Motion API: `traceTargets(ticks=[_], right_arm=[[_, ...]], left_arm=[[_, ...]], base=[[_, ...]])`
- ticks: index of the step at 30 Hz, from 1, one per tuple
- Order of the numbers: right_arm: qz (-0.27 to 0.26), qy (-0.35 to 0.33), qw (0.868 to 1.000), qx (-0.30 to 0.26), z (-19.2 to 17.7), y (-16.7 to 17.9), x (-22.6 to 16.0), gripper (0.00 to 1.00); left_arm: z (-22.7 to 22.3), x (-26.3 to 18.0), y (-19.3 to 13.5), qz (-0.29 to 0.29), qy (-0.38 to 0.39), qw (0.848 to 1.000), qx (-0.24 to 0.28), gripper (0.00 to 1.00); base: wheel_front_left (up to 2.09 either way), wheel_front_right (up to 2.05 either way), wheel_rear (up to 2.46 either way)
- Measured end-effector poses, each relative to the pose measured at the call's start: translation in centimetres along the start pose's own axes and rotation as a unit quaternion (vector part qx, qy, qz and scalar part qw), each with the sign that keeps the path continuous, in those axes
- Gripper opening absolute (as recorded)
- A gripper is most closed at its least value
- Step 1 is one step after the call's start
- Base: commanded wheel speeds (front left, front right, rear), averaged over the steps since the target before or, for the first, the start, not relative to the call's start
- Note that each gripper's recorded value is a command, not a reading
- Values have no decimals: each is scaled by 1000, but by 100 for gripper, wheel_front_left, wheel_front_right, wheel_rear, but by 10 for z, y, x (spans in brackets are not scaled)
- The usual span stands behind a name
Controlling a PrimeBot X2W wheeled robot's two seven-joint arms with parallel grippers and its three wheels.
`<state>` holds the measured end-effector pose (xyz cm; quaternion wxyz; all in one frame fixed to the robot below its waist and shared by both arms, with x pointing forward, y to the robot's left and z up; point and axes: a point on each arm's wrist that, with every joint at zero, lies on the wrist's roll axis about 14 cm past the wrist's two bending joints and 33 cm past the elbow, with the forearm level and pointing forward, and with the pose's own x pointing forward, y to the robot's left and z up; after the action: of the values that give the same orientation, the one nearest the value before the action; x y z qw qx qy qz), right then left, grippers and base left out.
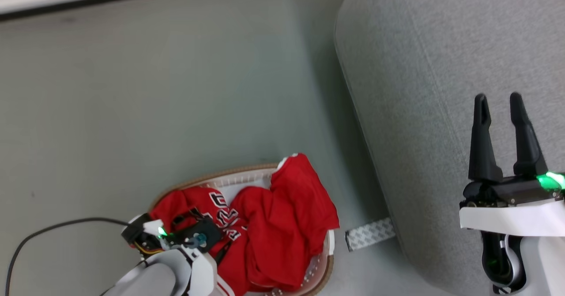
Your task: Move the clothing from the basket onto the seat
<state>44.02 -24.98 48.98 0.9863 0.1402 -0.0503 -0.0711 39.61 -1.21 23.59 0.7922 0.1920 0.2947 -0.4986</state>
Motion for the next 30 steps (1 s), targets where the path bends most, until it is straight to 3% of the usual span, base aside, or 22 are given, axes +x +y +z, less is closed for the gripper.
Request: traceTargets(ticks=[15,28,29,30], right_arm=[[17,24,999,-29,-37,1,29,100],[-1,72,997,-31,-75,-13,25,100],[-2,74,997,-32,-76,-14,25,100],[-3,75,997,-33,-77,-15,25,100]], left_arm=[[-84,48,-13,-97,130,982,92,100],[-116,77,-20,-131,185,967,116,100],[-118,78,-21,-134,185,967,117,73],[-118,78,-22,-135,183,967,115,34]], base=[[0,0,0],[0,0,0],[0,0,0],[0,0,0]])
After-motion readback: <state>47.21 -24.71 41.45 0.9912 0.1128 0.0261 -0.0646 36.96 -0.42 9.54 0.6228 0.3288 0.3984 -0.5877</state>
